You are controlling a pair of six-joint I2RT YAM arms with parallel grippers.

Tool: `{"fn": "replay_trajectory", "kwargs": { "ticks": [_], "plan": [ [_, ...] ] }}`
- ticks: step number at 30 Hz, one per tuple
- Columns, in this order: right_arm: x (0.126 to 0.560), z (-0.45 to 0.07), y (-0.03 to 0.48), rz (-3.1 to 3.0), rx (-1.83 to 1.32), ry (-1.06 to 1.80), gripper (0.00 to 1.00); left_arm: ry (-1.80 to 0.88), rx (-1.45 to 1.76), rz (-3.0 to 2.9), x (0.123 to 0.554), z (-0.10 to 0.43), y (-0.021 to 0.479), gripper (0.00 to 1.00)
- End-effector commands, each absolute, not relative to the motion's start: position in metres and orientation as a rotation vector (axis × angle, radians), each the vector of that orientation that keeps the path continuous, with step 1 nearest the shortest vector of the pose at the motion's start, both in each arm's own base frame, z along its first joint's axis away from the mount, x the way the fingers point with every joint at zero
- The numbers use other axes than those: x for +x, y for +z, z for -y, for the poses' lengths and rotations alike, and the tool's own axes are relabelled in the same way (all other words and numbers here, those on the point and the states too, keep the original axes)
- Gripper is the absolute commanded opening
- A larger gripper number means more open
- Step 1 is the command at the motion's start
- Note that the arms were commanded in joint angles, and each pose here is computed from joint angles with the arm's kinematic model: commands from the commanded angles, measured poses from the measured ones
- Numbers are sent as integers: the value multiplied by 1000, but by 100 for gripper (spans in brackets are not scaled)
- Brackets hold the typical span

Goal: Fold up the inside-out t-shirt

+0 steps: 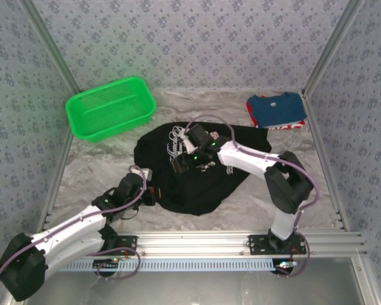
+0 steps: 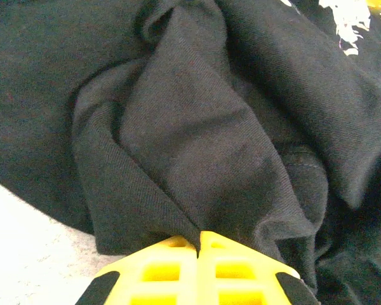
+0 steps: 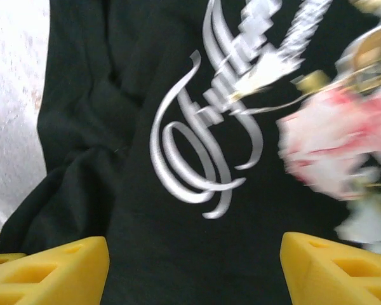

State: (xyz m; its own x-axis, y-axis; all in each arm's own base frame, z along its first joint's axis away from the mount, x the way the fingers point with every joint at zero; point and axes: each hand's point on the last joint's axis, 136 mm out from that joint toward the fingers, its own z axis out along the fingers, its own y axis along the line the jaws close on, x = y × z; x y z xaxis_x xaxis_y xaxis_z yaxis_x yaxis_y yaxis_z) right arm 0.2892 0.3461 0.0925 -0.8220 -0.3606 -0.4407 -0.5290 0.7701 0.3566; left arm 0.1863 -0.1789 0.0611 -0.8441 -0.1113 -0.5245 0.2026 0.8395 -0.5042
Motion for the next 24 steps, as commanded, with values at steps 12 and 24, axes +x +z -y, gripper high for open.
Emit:
{"fn": "replay_trajectory", "kwargs": {
  "ticks": [12, 24],
  "plan": [
    [285, -293, 84, -2630, -576, 572, 0, -693, 76, -2548, 173, 167, 53, 0],
    [279, -294, 122, -2448, -569, 973, 0, -556, 26, -2313, 234, 161, 128, 61]
  ]
}}
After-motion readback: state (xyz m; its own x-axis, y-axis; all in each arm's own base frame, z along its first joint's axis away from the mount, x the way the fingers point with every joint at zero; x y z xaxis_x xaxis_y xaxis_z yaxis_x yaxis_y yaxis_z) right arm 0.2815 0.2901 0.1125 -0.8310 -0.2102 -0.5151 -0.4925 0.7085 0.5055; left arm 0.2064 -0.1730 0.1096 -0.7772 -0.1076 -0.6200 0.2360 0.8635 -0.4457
